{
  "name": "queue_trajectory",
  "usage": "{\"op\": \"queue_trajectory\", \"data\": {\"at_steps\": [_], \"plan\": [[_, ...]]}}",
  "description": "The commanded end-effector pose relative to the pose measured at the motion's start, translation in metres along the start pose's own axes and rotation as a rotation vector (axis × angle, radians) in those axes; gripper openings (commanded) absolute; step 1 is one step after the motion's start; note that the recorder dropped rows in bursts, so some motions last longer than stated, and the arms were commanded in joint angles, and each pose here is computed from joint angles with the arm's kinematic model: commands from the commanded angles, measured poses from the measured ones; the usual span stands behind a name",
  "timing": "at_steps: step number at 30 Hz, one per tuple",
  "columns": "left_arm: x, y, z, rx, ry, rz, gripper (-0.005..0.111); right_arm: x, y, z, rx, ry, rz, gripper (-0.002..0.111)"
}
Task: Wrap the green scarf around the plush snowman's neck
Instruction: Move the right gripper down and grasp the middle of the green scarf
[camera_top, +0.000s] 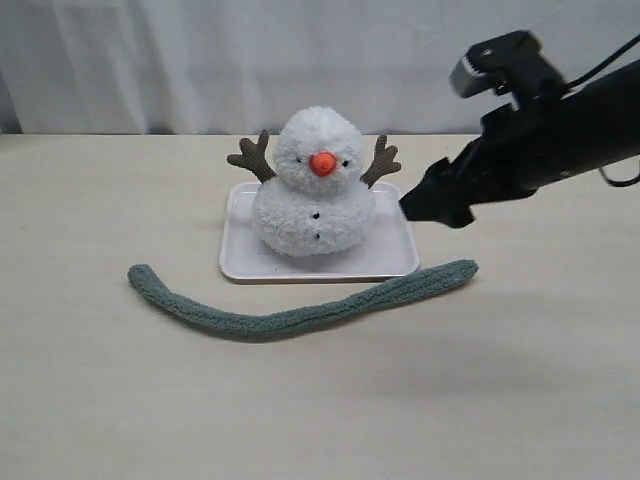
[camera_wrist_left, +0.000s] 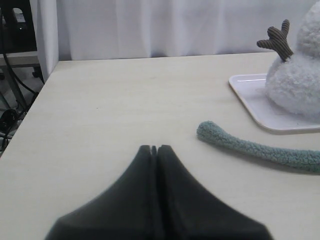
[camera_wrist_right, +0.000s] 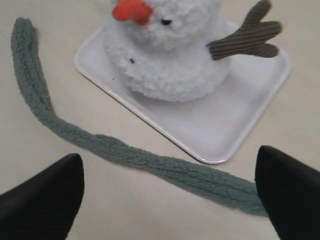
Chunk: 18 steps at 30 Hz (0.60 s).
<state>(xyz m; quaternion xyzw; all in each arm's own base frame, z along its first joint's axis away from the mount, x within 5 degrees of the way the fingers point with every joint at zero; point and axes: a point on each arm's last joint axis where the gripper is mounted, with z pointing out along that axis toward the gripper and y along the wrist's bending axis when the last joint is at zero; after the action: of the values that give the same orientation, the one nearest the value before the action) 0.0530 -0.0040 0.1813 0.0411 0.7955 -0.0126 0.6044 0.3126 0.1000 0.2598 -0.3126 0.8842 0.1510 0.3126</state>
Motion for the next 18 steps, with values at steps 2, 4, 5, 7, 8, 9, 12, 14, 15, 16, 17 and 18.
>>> {"op": "queue_trajectory", "data": {"at_steps": [2, 4, 5, 7, 8, 9, 12, 14, 15, 16, 17, 18], "plan": [[-0.001, 0.000, 0.000, 0.001, -0.014, -0.003, 0.000, 0.001, 0.021, 0.051, -0.041, 0.127, -0.235, 0.086], [-0.001, 0.000, 0.000, 0.001, -0.014, -0.003, 0.000, 0.000, 0.029, 0.065, -0.039, 0.166, -0.317, 0.086], [-0.001, 0.000, 0.000, 0.001, -0.014, -0.003, 0.000, -0.002, 0.034, 0.073, -0.036, 0.179, -0.350, 0.086], [-0.001, 0.000, 0.000, 0.001, -0.014, -0.003, 0.000, -0.005, 0.042, 0.087, -0.025, 0.193, -0.404, 0.086], [-0.001, 0.000, 0.000, 0.001, -0.014, -0.003, 0.000, -0.007, 0.047, 0.093, -0.020, 0.192, -0.431, 0.086], [-0.001, 0.000, 0.000, 0.001, -0.014, -0.003, 0.000, -0.009, 0.050, 0.098, -0.019, 0.191, -0.453, 0.086], [-0.001, 0.000, 0.000, 0.001, -0.014, -0.003, 0.000, -0.009, 0.061, 0.117, -0.016, 0.212, -0.557, 0.086], [-0.001, 0.000, 0.000, 0.001, -0.014, -0.003, 0.000, -0.007, 0.067, 0.130, -0.014, 0.242, -0.639, 0.086], [-0.001, 0.000, 0.000, 0.001, -0.014, -0.003, 0.000, -0.006, 0.069, 0.137, -0.013, 0.250, -0.670, 0.086], [-0.001, 0.000, 0.000, 0.001, -0.014, -0.003, 0.000, -0.003, 0.071, 0.143, -0.014, 0.260, -0.693, 0.086], [-0.001, 0.000, 0.000, 0.001, -0.014, -0.003, 0.000, -0.001, 0.074, 0.149, -0.013, 0.265, -0.722, 0.086], [-0.001, 0.000, 0.000, 0.001, -0.014, -0.003, 0.000, 0.002, 0.075, 0.154, -0.016, 0.271, -0.750, 0.086]]}}
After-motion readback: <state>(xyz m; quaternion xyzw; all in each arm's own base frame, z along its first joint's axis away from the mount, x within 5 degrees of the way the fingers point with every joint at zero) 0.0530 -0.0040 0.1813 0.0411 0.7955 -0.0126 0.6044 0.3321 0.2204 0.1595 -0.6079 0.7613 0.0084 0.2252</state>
